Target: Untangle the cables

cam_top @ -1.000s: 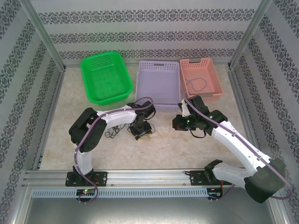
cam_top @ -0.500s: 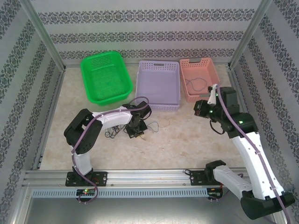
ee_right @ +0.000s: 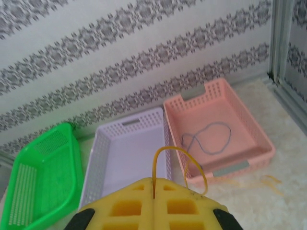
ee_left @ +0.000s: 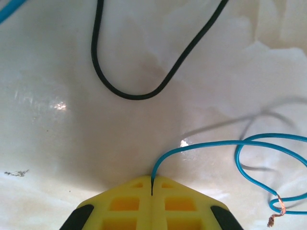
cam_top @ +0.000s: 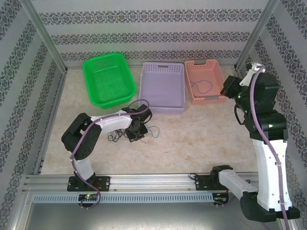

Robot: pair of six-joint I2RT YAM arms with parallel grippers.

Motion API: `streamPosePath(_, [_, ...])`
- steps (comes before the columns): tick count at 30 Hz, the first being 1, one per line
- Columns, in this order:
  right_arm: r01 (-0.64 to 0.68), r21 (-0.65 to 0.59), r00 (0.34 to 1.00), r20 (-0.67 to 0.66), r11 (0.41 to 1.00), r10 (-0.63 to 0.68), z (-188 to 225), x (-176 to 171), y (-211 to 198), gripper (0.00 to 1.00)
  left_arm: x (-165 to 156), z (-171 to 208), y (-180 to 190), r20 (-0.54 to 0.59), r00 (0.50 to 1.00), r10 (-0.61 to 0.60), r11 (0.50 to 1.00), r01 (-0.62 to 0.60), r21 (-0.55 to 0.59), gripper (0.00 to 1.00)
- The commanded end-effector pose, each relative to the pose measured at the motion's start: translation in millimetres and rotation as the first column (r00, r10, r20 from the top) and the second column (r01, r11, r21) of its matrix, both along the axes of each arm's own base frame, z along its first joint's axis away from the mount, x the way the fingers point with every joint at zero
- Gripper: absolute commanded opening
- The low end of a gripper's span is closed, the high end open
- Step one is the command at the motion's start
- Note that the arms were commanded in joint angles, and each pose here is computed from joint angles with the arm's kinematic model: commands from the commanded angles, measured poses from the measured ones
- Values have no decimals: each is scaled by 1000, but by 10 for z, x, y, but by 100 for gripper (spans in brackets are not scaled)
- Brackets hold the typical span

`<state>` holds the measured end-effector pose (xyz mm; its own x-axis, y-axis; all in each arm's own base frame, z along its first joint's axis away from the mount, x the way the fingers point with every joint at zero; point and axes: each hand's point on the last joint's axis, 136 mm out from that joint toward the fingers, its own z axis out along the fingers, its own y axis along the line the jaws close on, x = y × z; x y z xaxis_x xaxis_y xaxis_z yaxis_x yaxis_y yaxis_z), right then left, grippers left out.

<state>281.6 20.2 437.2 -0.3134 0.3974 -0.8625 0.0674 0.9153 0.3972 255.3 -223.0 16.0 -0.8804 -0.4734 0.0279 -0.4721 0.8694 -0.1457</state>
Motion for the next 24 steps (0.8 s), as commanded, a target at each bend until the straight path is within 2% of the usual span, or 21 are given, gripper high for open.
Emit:
streamPosePath(1, [-19,-26,993,116,999,22,402,0,5,0,-97,-83,363,-31,999,9,993,-5,121,0])
streamPosePath(4, [-98,0,986,133,995,97,482,42,151,0,-33,19,303,-8,1000,-1,995,1,95,0])
streamPosePath(5, [-122,8,984,133,993,119,485,57,193,0,0,76,264,6,1000,-10,997,9,80,6])
streamPosePath(7, [-175,35,977,133,984,169,483,85,294,0,94,268,178,42,999,-20,999,18,46,31])
streamPosePath(8, [-199,49,973,133,979,191,478,97,339,0,128,369,154,58,998,-19,999,17,36,39])
streamPosePath(10, [-253,83,961,139,964,240,473,133,444,0,211,649,96,105,994,-11,1000,11,3,51])
streamPosePath(12, [-316,122,944,140,941,298,459,182,567,0,266,915,56,147,989,9,999,-5,-33,58])
streamPosePath(16, [-417,199,908,136,887,397,393,295,781,0,327,1355,-21,210,975,68,991,-42,-125,66])
streamPosePath(20, [-439,249,898,101,863,428,241,427,890,0,332,1562,-139,209,970,122,970,-72,-231,68])
streamPosePath(24, [-464,296,882,69,835,466,81,603,1056,0,340,1761,-145,234,959,161,956,-93,-277,69])
